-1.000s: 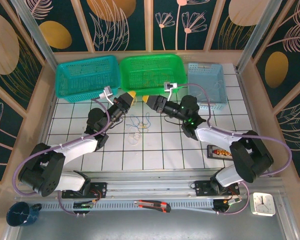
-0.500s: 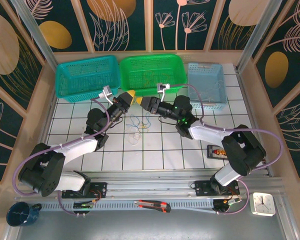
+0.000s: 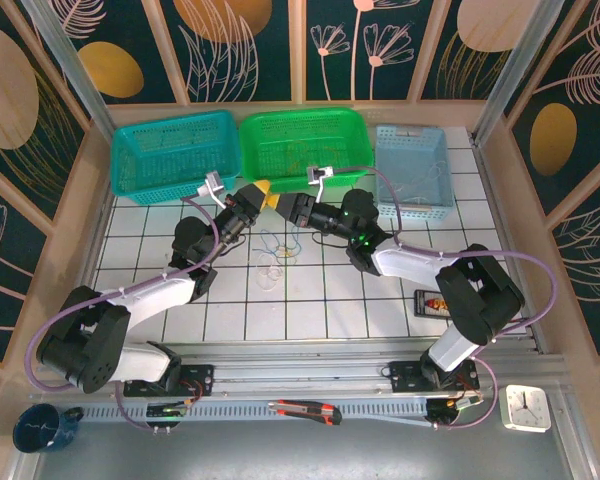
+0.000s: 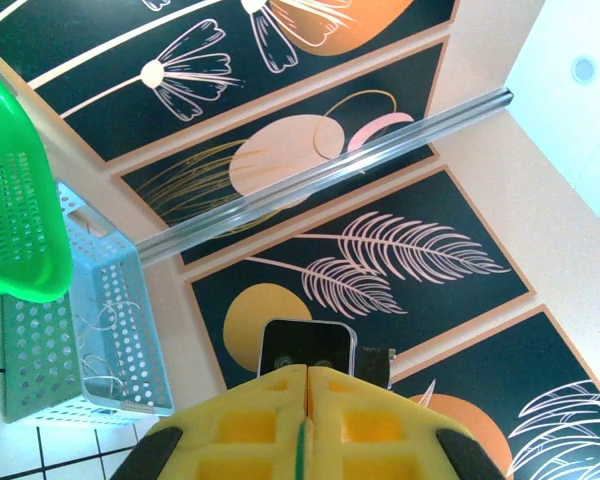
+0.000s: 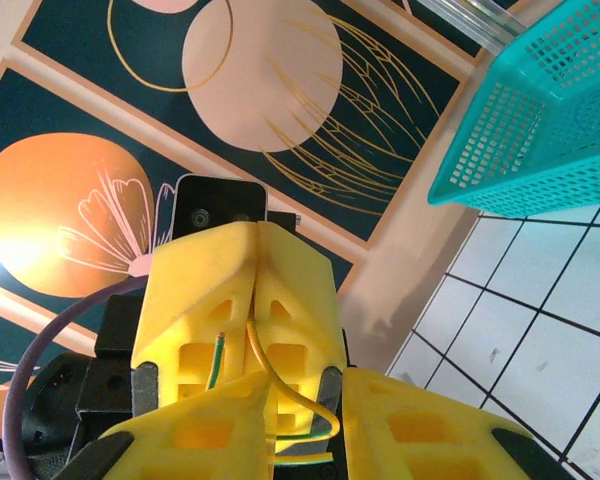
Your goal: Untangle the cables
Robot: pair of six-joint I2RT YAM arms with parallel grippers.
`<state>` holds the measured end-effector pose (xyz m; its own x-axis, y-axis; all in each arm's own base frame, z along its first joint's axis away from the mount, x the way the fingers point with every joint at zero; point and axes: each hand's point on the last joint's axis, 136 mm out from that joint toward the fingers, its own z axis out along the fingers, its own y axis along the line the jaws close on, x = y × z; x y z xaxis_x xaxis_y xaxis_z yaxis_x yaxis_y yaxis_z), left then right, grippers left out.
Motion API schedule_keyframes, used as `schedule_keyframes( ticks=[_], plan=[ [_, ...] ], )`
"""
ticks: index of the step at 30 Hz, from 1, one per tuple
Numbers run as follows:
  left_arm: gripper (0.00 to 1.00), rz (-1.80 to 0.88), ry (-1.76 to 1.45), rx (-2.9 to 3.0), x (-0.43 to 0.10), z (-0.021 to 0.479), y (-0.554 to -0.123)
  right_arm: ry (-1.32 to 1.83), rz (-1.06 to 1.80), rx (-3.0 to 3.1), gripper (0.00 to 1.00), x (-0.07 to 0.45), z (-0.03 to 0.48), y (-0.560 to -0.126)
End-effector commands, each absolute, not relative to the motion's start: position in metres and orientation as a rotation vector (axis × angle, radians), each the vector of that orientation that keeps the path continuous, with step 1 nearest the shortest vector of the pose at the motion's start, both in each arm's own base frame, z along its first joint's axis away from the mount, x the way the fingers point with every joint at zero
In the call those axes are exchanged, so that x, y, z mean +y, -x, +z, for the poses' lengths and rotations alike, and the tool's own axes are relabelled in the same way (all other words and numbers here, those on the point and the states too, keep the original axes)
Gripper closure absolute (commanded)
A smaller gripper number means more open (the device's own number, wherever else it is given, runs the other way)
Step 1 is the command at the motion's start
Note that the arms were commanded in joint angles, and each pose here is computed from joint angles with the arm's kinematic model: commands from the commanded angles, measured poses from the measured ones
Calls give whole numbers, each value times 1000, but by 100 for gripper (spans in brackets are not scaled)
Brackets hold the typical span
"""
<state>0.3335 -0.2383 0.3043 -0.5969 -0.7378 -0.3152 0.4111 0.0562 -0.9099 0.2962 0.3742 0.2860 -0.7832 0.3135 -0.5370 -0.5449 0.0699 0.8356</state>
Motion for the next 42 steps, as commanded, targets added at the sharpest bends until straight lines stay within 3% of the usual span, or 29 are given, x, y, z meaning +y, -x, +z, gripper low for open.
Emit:
schedule_keyframes(
  ticks=[1, 3, 7, 13, 24, 34, 42],
  plan=[
    [100, -1722, 315, 1396, -239, 325, -330, 278, 1810, 1652, 78, 379, 308, -293],
    [100, -1722, 311, 1396, -239, 325, -330, 281, 1811, 1651, 82, 380, 309, -292],
    [100, -1721, 308, 1393, -239, 326, -330, 277, 1798, 1663, 100, 378, 307, -293],
    [94, -1667, 273, 1391, -237, 332, -330, 215, 1693, 1758, 100, 363, 282, -300],
    [80, -1471, 138, 1473, -239, 332, -330, 212, 1203, 2030, 100, 319, 222, -313],
    [65, -1311, 23, 1623, -245, 296, -331, 206, 1145, 2024, 100, 293, 231, -314],
    [56, -1433, 6, 1705, -261, 269, -323, 208, 1171, 1993, 100, 293, 245, -314]
  ],
)
